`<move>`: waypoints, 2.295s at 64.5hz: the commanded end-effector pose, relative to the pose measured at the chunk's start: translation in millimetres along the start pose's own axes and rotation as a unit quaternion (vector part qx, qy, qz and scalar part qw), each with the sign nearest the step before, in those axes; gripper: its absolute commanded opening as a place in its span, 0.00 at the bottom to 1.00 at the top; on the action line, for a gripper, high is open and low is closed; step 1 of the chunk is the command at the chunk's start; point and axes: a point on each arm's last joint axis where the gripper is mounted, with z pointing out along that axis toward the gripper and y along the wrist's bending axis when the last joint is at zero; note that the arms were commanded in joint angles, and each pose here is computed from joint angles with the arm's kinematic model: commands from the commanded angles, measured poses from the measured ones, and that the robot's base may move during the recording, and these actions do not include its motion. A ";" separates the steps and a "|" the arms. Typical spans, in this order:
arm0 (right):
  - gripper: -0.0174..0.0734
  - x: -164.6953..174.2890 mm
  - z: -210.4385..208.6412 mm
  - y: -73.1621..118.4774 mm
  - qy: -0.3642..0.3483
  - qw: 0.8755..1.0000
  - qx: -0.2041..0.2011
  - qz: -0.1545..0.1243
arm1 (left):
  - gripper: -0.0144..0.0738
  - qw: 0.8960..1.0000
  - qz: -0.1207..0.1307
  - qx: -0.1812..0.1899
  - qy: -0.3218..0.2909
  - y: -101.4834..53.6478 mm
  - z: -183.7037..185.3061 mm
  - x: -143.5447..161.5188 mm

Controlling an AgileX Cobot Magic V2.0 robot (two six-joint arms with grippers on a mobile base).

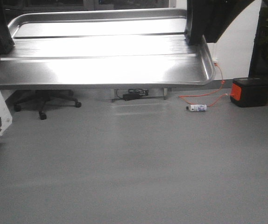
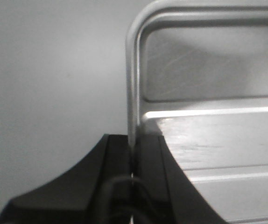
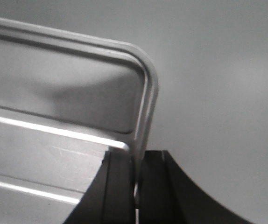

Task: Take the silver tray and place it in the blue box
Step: 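Hold the tray with both grippers while the base turns away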

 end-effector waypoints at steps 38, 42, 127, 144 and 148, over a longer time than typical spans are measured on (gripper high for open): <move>0.25 -9.0 -19.8 -5.7 -0.050 0.999 0.001 -0.020 | 0.04 0.999 0.016 0.003 -0.033 1.0 -16.3 -3.9; 0.25 -9.0 -19.8 -5.7 -0.050 0.999 0.001 -0.020 | 0.04 0.999 0.016 0.003 -0.033 1.0 -16.3 -3.9; 0.25 -9.1 -19.8 -5.7 -0.050 0.999 0.002 -0.020 | 0.04 0.999 0.016 0.004 -0.034 0.9 -16.3 -4.1; 0.25 -9.1 -19.8 -5.7 -0.050 0.999 0.002 -0.020 | 0.04 0.999 0.016 0.004 -0.034 0.9 -16.3 -4.1; 0.25 -9.1 -19.8 -5.7 -0.050 0.999 0.002 -0.020 | 0.04 0.999 0.016 0.004 -0.034 0.9 -16.3 -4.1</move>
